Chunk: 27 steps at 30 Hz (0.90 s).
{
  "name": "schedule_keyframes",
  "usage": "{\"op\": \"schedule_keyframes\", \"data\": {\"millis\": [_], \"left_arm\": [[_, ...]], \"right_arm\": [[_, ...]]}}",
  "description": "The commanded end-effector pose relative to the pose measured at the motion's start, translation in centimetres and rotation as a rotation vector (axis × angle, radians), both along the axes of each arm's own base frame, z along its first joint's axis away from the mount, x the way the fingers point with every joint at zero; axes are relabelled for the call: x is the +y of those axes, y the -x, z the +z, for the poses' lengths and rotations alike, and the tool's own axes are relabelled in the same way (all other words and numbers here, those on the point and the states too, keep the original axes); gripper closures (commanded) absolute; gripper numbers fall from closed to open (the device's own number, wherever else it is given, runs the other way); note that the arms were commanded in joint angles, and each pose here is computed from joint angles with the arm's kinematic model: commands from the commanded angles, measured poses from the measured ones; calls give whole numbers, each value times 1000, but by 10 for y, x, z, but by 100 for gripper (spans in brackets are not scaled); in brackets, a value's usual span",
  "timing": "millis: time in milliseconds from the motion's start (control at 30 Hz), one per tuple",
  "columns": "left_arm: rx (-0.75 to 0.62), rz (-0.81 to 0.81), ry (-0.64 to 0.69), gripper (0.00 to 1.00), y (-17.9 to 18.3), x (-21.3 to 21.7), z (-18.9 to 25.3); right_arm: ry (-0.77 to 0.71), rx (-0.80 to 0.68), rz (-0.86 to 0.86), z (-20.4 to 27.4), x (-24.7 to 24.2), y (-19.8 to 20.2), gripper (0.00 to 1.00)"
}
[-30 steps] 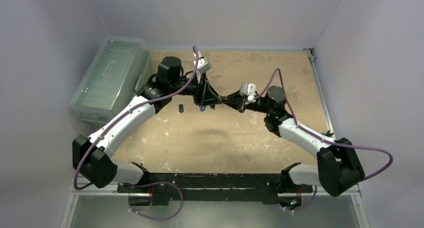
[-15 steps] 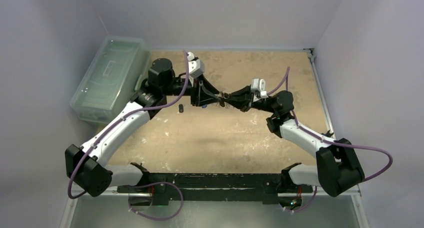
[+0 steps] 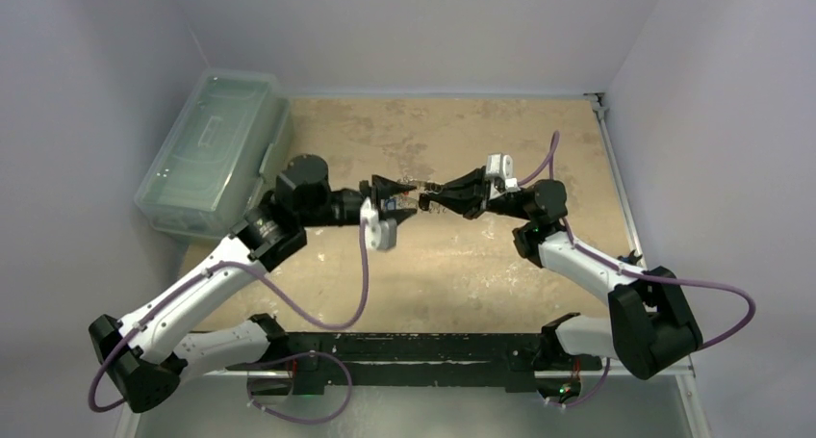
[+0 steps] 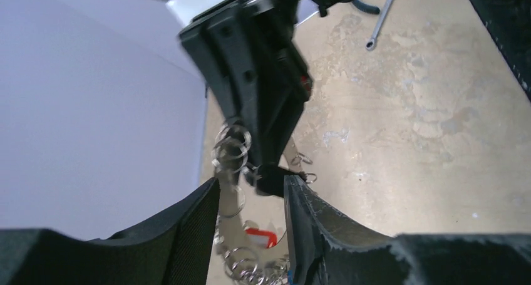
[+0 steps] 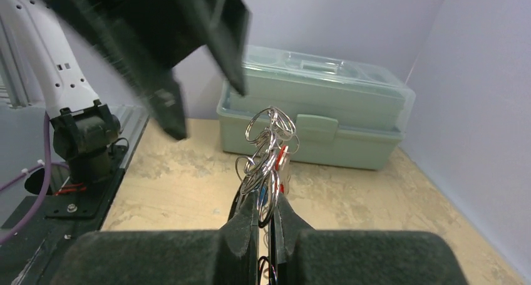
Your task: Remove the keys from the keyring
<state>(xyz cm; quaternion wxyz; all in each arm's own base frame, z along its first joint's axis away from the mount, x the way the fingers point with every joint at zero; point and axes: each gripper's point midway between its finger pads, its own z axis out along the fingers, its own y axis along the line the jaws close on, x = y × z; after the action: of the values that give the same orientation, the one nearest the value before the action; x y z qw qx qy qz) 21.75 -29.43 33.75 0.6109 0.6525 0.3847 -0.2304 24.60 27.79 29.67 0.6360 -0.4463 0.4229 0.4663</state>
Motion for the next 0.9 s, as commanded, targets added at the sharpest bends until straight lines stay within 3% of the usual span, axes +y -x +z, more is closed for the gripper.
{"op": "schedule_keyframes", "data": {"millis": [0, 200, 433, 867], "left_arm": [[-458, 3, -86, 55, 7, -9, 4], [-590, 26, -127, 54, 15, -21, -3], [-646, 93, -137, 76, 9, -32, -2], [-677, 205, -196, 79, -14, -27, -9]], "right_arm": [[-47, -69, 10, 20, -2, 11, 100], [-45, -17, -20, 14, -1, 4, 100], [-58, 20, -27, 13, 1, 4, 100], [-63, 13, -20, 13, 3, 7, 100]]}}
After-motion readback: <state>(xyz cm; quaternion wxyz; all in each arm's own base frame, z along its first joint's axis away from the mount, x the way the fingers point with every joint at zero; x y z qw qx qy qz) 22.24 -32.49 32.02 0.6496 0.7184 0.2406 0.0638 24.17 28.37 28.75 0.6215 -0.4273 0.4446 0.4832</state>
